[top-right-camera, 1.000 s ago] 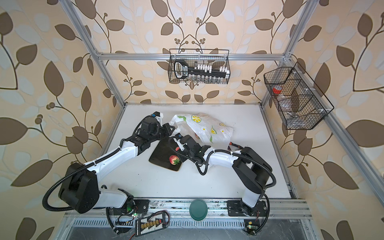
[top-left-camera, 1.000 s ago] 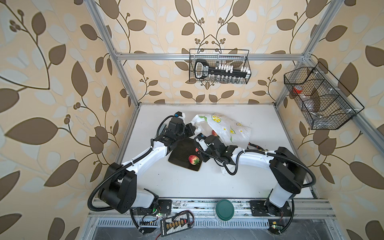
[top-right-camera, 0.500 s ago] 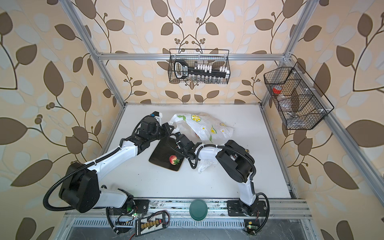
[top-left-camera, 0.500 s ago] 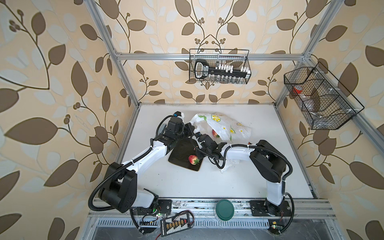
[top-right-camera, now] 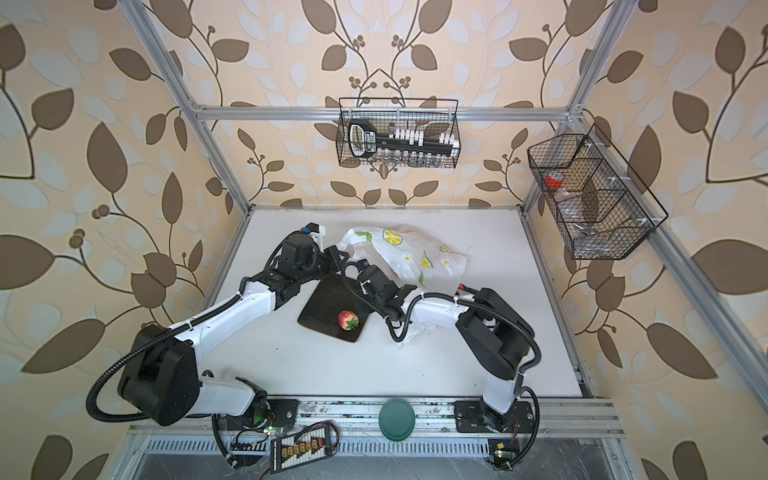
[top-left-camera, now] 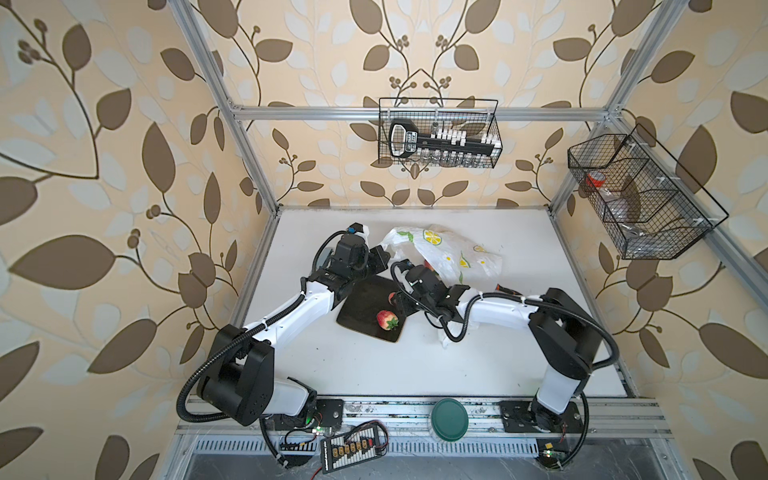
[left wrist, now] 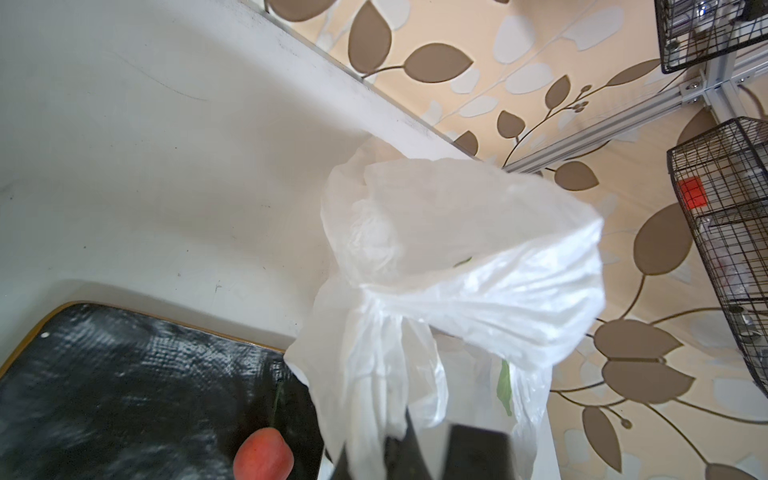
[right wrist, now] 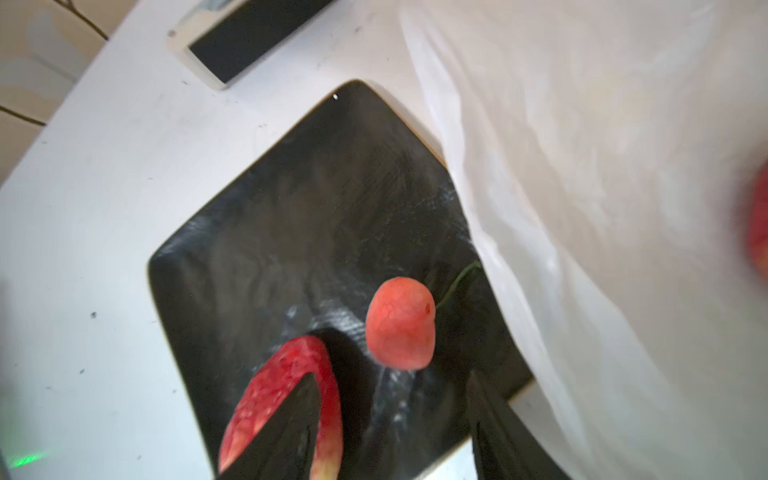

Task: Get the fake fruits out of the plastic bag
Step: 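Carry the peach over the black tray and open the right gripper beside the strawberry, then reach the right gripper back into the bag toward a red strawberry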

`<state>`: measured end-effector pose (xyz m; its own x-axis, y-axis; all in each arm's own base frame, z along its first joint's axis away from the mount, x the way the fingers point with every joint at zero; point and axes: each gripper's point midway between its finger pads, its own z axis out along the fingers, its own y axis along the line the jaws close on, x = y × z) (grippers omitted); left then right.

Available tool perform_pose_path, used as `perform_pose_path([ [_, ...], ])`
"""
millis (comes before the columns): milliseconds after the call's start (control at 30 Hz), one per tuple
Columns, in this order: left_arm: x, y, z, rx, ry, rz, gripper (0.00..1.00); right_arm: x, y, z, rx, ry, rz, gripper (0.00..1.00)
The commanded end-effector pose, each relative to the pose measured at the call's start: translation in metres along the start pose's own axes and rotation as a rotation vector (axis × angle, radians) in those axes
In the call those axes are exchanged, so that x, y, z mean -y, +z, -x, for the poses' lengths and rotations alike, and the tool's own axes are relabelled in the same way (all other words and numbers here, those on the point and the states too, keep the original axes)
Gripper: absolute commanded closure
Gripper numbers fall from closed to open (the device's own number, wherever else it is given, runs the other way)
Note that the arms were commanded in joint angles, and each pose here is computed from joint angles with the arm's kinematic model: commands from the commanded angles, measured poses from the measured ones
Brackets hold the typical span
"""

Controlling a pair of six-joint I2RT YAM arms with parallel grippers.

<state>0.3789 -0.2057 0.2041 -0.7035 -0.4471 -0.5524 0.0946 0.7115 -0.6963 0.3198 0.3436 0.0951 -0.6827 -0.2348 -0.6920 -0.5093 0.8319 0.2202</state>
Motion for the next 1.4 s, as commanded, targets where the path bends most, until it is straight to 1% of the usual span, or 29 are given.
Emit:
perform_pose_path([
  [0,0.024,-0.005,0.013,0.029,0.032,-0.074,1.0,-0.007,-0.034,0.021,0.107,-0.049,0.031,0.44],
  [167,0.027,-0.006,0.012,0.024,0.027,-0.092,1.0,0.0,-0.075,0.034,0.197,-0.062,0.013,0.47],
  [300,0.028,-0.007,0.009,0.015,0.021,-0.104,1.0,0.013,-0.098,0.045,0.246,-0.038,-0.057,0.51],
  [400,0.03,-0.009,0.007,0.009,0.015,-0.112,1.0,0.033,-0.104,0.051,0.253,0.016,-0.135,0.58],
  [567,0.032,-0.012,0.0,-0.006,0.011,-0.125,1.0,0.063,-0.092,0.049,0.209,0.072,-0.246,0.65],
  [833,0.038,-0.018,-0.013,-0.016,0.012,-0.134,1.0,0.082,-0.052,0.048,0.124,0.056,-0.33,0.68],
  [967,0.041,-0.021,-0.015,-0.018,0.018,-0.14,1.0,0.086,-0.03,0.044,0.089,0.036,-0.357,0.68],
  [1033,0.043,-0.022,-0.015,-0.017,0.021,-0.144,1.0,0.089,-0.019,0.043,0.075,0.029,-0.369,0.66],
  [1233,0.045,-0.025,-0.018,-0.021,0.024,-0.147,1.0,0.123,0.001,0.043,0.055,0.046,-0.483,0.53],
  [1267,0.044,-0.025,-0.019,-0.022,0.024,-0.145,1.0,0.124,0.003,0.044,0.056,0.047,-0.489,0.51],
  [1300,0.045,-0.025,-0.02,-0.023,0.025,-0.147,1.0,0.136,0.004,0.045,0.054,0.063,-0.508,0.49],
  [1367,0.045,-0.025,-0.021,-0.023,0.025,-0.146,1.0,0.147,0.007,0.047,0.049,0.076,-0.524,0.46],
])
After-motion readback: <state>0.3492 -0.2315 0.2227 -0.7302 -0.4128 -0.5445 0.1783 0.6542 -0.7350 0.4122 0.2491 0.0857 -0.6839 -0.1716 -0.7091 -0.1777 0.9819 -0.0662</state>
